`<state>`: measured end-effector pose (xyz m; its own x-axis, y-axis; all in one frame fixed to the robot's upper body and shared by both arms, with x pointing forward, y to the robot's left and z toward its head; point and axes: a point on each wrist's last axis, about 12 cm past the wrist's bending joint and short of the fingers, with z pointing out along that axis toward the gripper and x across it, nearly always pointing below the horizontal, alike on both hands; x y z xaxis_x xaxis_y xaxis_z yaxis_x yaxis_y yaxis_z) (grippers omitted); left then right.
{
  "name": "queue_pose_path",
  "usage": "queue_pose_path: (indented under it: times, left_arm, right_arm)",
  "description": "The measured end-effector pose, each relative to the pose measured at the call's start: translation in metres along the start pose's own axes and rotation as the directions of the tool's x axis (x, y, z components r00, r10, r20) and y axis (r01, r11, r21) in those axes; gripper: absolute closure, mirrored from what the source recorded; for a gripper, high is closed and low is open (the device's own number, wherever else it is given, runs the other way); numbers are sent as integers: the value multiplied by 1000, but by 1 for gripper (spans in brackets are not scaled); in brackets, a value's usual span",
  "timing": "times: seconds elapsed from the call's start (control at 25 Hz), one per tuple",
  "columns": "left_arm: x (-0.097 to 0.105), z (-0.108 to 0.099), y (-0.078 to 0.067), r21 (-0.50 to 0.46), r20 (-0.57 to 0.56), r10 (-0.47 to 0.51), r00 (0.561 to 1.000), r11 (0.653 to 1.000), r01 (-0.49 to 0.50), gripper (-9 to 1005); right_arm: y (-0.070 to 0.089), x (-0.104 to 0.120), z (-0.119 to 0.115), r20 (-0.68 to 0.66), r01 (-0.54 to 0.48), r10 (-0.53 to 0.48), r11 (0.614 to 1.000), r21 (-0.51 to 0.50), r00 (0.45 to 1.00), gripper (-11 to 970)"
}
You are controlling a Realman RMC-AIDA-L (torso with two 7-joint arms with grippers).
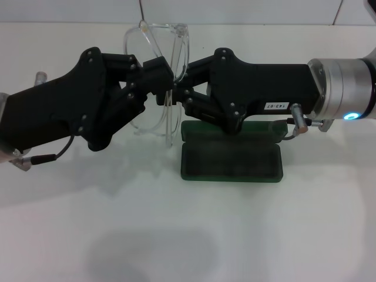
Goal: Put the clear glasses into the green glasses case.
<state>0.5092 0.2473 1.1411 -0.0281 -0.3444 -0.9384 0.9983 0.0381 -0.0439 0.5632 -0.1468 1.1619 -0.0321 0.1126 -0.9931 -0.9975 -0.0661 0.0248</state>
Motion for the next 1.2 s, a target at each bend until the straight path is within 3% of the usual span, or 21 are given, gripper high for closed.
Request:
queue_pose_path:
  times: [0.44, 0.68, 0.96, 1.12, 1.2]
  left_arm:
    - [0, 0, 1, -11, -6, 0, 1000, 1000, 0, 925]
    - [-6, -11, 0, -10, -17, 6, 1000, 1000, -6, 925]
    - [-19, -47, -8, -84, -49, 24, 998, 996, -28, 925]
    - [-38, -87, -13, -200, -120, 60, 991, 976, -83, 925]
    - [-42, -95, -15, -223, -140, 68, 988, 970, -98, 925]
  right_arm:
    - [-1, 0, 0, -3, 2, -2, 1000, 7, 1000, 860]
    - [-6, -1, -7, -5, 6, -6, 999, 51, 1000, 859]
    - [-9, -6, -17, -37, 19, -16, 997, 76, 999, 858]
    - [-10, -22, -11, -220, 46, -38, 998, 32, 975, 857]
    - [-5, -36, -8, -330, 85, -73, 996, 22, 941, 857]
